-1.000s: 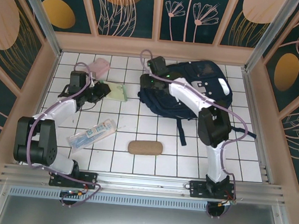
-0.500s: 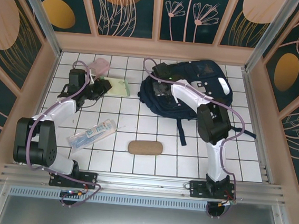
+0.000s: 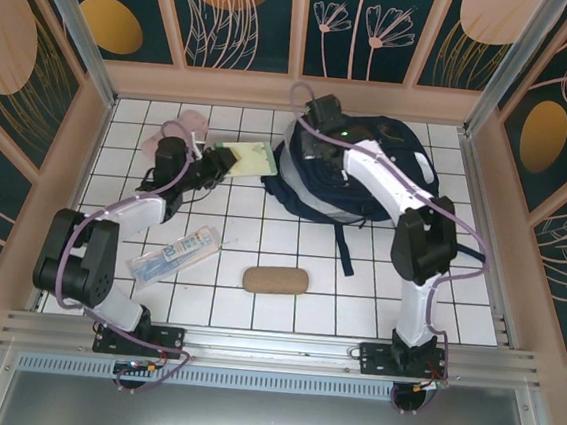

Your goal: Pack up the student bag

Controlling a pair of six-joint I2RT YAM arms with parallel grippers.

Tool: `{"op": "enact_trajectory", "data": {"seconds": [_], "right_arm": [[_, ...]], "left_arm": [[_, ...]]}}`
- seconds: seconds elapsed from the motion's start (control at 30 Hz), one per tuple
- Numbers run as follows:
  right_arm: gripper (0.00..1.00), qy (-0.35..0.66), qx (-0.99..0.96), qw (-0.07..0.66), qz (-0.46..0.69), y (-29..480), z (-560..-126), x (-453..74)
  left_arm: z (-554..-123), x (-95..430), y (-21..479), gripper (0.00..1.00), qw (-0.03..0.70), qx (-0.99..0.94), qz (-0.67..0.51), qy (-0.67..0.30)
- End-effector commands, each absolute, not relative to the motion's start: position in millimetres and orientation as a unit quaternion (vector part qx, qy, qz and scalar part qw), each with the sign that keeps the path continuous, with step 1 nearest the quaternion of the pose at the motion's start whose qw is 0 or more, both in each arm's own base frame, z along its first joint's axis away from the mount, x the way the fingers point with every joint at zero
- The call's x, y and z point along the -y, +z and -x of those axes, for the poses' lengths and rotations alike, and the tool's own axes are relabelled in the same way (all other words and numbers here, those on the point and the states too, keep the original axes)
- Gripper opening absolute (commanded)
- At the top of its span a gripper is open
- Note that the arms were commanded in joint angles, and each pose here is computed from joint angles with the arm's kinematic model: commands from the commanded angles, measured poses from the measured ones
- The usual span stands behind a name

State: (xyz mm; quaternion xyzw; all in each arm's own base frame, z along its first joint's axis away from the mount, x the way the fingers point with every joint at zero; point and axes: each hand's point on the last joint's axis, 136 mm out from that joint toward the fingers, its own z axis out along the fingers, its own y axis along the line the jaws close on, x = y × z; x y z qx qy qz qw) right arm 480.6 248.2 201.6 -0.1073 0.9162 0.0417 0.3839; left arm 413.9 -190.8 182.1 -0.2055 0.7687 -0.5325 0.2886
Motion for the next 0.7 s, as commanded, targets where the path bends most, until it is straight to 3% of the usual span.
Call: {"op": "enact_trajectory", "data": {"seconds": [0.0,0.33,0.6,0.67], "right_arm": [[0.0,0.112,-0.871,0.472,0.082,299,-488,-237],[0.0,0.242,-0.828,0.505,0.034,365,-480,-206],[0.0,0.26,-0.828,0.496,0.024,367,-477,-203],[0.0,0.262,-0.829,0.493,0.022,363,-477,-203]], "left_arm": [[-437,220,226,0.0,0.325,-0.719,0.192,-0.583],[-473,347,210,0.0,0.261,-0.708,0.167,-0.635],[-490,443,160,0.0,0.228,-0.763,0.14,-0.589],[-491,463,144,0.09,0.222,-0.785,0.123,-0.565]]}}
